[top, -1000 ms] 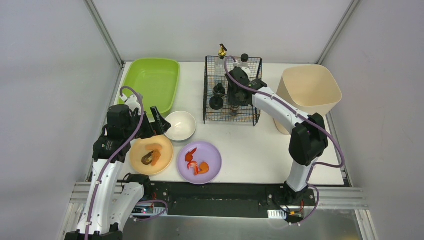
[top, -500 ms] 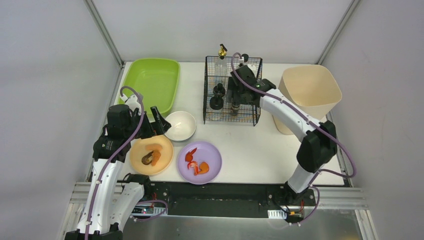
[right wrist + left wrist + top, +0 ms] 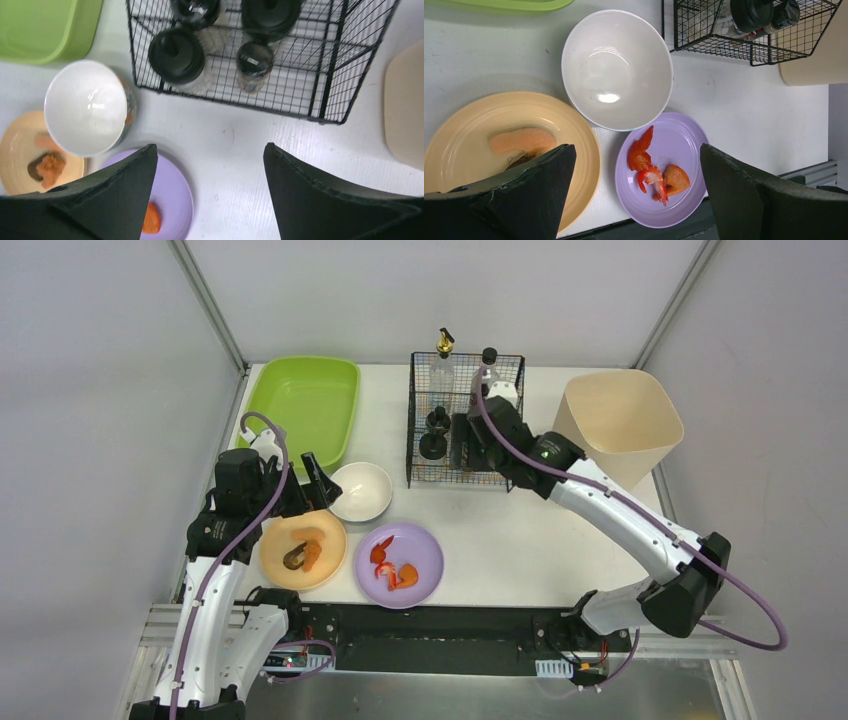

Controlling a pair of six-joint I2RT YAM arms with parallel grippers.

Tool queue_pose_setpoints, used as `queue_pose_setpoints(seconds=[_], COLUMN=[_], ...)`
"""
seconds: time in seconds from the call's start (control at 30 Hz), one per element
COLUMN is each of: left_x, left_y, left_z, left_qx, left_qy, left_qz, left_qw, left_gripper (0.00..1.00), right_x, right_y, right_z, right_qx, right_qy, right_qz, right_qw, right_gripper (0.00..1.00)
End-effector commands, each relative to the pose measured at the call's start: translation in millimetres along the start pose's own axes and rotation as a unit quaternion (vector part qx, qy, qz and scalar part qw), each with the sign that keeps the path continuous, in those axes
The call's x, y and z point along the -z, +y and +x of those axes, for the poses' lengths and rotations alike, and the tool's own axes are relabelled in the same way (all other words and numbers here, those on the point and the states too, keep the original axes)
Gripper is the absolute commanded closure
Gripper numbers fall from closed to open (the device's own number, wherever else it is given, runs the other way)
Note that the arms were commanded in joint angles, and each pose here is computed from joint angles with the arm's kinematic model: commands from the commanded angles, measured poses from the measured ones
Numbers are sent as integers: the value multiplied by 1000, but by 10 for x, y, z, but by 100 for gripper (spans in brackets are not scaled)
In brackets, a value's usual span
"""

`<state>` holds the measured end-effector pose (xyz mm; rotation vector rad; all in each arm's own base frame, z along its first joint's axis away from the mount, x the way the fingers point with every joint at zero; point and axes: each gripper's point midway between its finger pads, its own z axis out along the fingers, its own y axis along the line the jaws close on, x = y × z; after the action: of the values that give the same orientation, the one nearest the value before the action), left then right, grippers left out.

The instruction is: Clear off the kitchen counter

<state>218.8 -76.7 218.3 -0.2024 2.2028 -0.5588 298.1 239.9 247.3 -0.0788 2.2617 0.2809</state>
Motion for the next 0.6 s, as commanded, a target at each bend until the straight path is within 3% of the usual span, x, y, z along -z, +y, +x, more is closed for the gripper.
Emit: queue_pose_setpoints(seconds=[0.0, 0.2, 0.57], left_x=[-14, -16, -14], left_y=[41, 40, 61], left_z=[-49, -47, -52], left_qx=[1, 1, 1], left_qy=[-13, -12, -15], left_qz=[-7, -7, -12], left_qw=[1000, 1000, 1000], left_gripper=[0, 0, 0], right_x=[201, 264, -21], right_y=[111, 469, 951], right_z=[143, 458, 1011], right_qx=[8, 4, -10], right_qy=[-12, 18, 61], right_qz=[-23, -89, -118], right_qw=[1000, 996, 991], right_gripper=[19, 18, 15])
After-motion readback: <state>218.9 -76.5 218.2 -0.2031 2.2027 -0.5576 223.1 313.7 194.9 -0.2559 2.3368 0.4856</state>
